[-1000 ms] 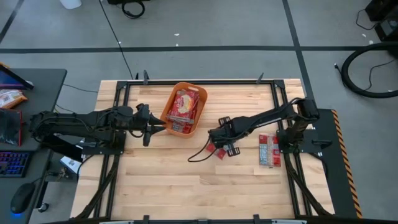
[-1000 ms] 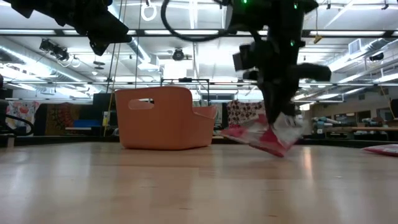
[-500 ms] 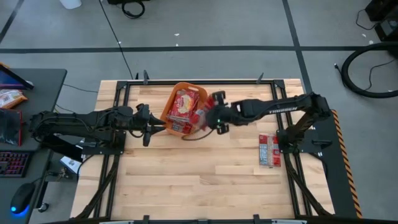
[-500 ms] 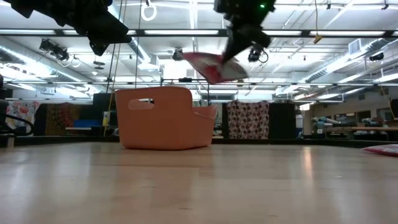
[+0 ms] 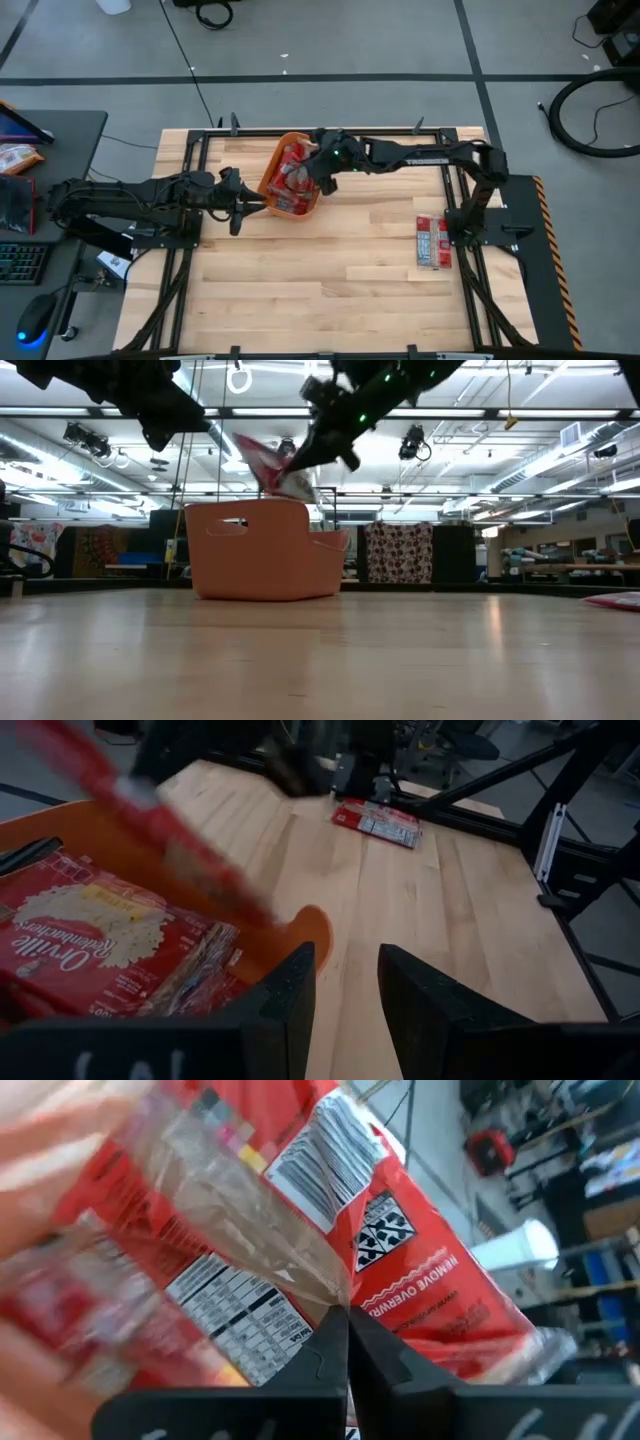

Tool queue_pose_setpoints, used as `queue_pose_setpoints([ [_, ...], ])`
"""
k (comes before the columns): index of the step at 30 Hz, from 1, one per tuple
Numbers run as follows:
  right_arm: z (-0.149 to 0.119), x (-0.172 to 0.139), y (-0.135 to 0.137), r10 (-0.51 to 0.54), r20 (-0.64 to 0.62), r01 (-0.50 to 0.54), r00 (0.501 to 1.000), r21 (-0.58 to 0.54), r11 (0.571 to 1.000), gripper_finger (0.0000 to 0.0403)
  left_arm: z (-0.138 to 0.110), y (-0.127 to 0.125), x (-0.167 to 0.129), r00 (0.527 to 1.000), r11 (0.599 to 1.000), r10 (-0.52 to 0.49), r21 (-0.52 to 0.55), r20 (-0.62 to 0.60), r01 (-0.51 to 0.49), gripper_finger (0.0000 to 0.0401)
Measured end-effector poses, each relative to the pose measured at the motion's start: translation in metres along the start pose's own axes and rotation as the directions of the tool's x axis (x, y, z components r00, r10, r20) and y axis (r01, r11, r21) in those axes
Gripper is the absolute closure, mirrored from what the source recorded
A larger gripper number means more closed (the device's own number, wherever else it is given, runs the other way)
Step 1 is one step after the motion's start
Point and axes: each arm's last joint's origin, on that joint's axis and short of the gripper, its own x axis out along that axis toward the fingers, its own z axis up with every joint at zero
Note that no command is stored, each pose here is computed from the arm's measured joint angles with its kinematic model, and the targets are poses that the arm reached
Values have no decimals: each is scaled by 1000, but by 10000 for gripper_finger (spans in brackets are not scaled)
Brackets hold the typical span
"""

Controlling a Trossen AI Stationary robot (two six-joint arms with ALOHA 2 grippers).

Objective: Sort popcorn bags into baskets
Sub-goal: Put the red popcorn pack into the orange bin

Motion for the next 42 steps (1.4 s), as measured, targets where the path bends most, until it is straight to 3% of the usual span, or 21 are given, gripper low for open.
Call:
queue_pose_setpoints([
  [4, -19, 32, 0, -27, 9, 28, 1000, -48, 998, 399, -1, 0, 0, 1000, 1000, 3, 1, -12, -3, 285],
  [9, -40, 60, 4, -73, -100, 68, 992, -50, 996, 389, -3, 1, 0, 1000, 1000, 7, 2, -27, -7, 285],
  [16, -43, 60, -10, -9, -76, 12, 997, 48, 999, 310, -3, 1, 0, 999, 1000, 21, 1, -31, -21, 285],
  [22, -33, 42, -12, -75, -192, 85, 978, 42, 996, 260, -3, 2, 0, 999, 999, 42, 1, -25, -42, 285],
  [25, -16, 20, -4, 18, -179, 2, 984, 107, 994, 255, -3, 2, 0, 999, 999, 42, 0, -25, -42, 285],
  [28, -6, -1, 10, 174, -181, -132, 968, 226, 965, 256, -3, 2, 0, 999, 999, 42, 0, -25, -42, 285],
  [31, -2, -21, 30, 351, -247, -261, 903, 333, 906, 256, -3, 2, 0, 999, 999, 42, 0, -25, -42, 285],
  [35, -1, -49, 63, 567, -407, -354, 716, 488, 798, 256, -3, 2, 0, 999, 999, 42, -1, -25, -42, 285],
  [37, -3, -65, 81, 639, -498, -342, 586, 563, 753, 257, -3, 2, 0, 999, 999, 42, -5, -26, -42, 285],
  [39, -5, -79, 100, 670, -573, -300, 473, 610, 733, 257, -3, 2, 0, 999, 999, 42, -9, -25, -42, 285],
  [42, -7, -101, 127, 671, -608, -223, 425, 648, 728, 257, -3, 2, 0, 999, 999, 42, -8, -25, -42, 285],
])
